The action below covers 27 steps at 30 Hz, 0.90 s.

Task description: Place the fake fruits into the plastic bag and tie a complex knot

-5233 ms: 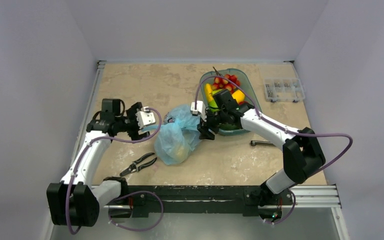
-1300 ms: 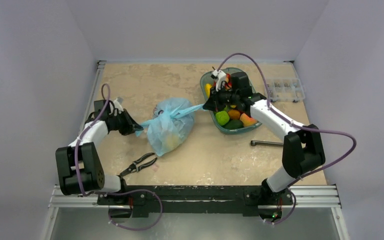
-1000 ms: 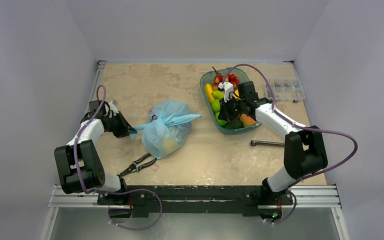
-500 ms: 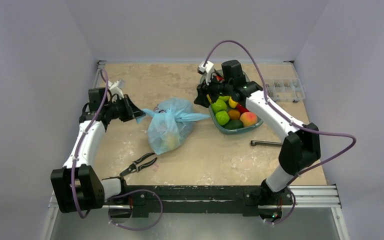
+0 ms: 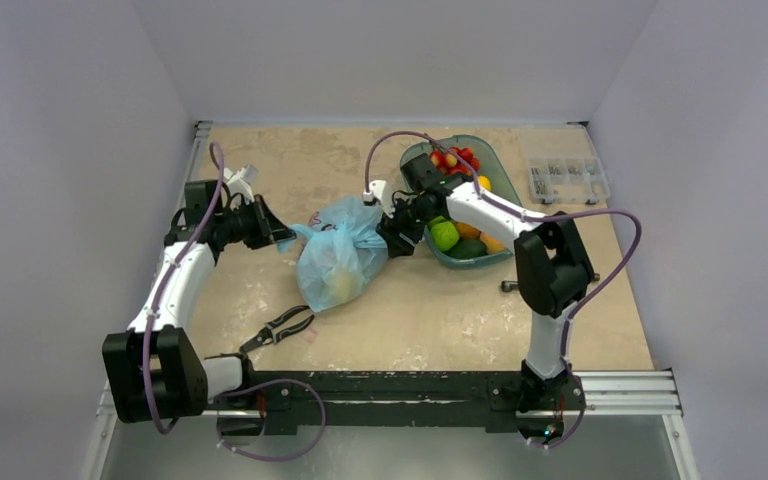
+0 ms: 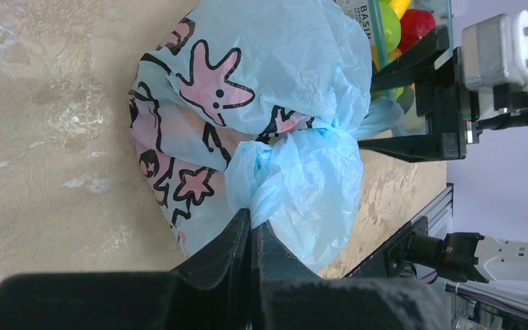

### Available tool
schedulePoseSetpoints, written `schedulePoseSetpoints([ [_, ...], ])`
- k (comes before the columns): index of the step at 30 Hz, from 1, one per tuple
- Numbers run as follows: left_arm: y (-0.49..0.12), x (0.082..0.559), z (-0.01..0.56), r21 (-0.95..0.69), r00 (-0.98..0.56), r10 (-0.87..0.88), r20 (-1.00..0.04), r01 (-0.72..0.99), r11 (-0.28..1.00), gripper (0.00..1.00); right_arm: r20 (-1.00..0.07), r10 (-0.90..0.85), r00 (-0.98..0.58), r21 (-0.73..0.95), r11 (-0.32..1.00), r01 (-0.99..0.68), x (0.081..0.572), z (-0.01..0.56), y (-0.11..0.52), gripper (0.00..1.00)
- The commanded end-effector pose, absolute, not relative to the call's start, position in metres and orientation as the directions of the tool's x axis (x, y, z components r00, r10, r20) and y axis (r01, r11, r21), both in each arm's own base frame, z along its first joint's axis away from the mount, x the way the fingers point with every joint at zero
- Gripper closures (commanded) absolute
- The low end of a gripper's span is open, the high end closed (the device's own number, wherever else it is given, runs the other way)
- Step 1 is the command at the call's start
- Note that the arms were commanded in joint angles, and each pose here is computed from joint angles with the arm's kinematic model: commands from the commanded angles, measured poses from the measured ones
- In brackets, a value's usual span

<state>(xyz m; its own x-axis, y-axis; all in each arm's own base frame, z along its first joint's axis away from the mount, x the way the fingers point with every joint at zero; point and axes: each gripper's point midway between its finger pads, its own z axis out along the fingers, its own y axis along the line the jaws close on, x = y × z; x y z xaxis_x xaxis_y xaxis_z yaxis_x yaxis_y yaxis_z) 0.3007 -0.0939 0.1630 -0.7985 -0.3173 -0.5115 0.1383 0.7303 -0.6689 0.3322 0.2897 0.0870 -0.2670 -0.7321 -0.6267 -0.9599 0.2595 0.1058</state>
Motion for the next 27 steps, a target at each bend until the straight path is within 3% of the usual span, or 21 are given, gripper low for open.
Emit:
schedulePoseSetpoints([
  [1,-0.094,0.305,0.165,-0.659,-0.783,-0.309,-0.539,0.164,0.734,1.0,-0.646,-0.749,-0.149,0.014,0.184,-0.983,0.334,0.109,0.303,0.55],
  [3,-0.094,0.305,0.167,-0.658,-0.78,-0.313,-0.542,0.163,0.735,1.0,-0.651,-0.746,-0.144,0.001,0.188,-0.982,0.339,0.115,0.306,0.66],
  [4,-0.094,0.306,0.169,-0.658,-0.778,-0.312,-0.546,0.166,0.735,1.0,-0.657,-0.741,-0.137,-0.01,0.191,-0.982,0.343,0.12,0.308,0.93],
  [5,-0.093,0.307,0.17,-0.654,-0.774,-0.316,-0.549,0.162,0.739,1.0,-0.666,-0.733,-0.139,-0.022,0.205,-0.978,0.347,0.125,0.31,1.0],
  [13,-0.035,0.324,0.214,-0.641,-0.559,-0.488,-0.67,0.104,0.76,1.0,-0.788,-0.55,-0.276,-0.109,0.566,-0.817,0.422,0.178,0.26,1.0],
  [18,-0.027,0.326,0.165,-0.632,-0.642,-0.48,-0.598,0.008,0.775,1.0,-0.758,-0.568,-0.321,-0.104,0.591,-0.8,0.442,0.134,0.259,1.0],
  [27,-0.008,0.341,0.148,-0.52,-0.653,-0.385,-0.652,0.015,0.854,1.0,-0.762,-0.553,-0.337,-0.054,0.573,-0.818,0.449,0.125,0.277,1.0],
])
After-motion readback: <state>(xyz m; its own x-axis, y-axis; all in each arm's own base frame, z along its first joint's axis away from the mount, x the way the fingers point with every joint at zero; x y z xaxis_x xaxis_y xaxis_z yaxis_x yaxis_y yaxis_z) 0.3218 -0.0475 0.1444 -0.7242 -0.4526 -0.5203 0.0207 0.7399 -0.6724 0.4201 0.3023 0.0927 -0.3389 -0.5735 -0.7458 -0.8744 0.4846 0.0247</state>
